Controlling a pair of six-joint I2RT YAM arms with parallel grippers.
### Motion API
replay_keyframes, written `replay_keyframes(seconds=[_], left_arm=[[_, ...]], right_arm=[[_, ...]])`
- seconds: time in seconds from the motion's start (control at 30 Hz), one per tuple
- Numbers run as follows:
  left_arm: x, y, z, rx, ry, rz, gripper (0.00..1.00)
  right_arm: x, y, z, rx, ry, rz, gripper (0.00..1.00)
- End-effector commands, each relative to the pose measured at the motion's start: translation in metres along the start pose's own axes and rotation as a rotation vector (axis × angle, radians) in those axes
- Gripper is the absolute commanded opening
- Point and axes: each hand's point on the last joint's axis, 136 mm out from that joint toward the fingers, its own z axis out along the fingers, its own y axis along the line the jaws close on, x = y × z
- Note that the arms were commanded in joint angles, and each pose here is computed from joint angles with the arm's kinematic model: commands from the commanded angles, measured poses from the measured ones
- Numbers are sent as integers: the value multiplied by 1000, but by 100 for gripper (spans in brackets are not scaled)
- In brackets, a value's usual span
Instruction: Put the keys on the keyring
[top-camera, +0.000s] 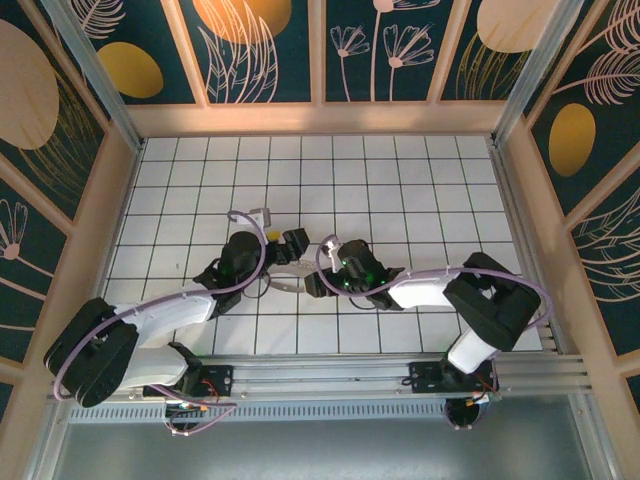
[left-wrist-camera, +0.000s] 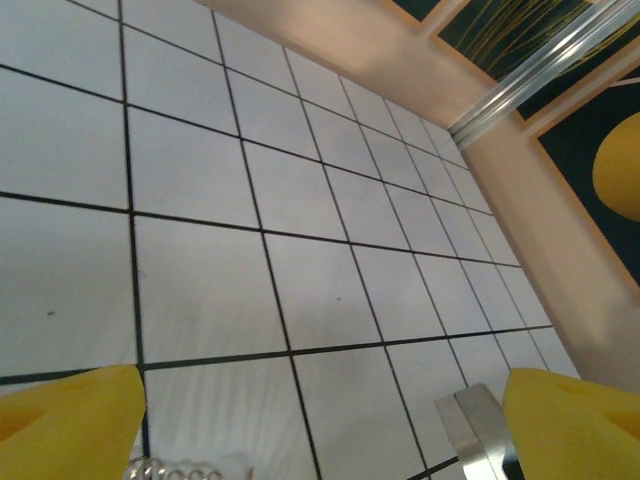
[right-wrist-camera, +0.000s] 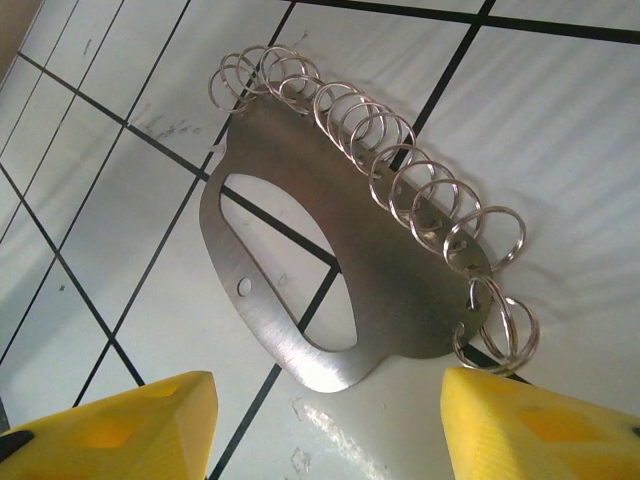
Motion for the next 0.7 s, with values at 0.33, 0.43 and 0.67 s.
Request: replay_keyframes(seconds=[0.33, 0.43, 0.67], left_arm=[[6, 18, -13, -48, -13, -21, 93], [6, 18, -15, -47, -16, -22, 93], [7, 20, -15, -53, -15, -16, 93]], right_arm=[[-15, -5, 25, 28, 18, -62, 59], [-18, -12, 26, 44, 15, -57, 59], [-34, -14, 11, 60, -28, -75, 59]])
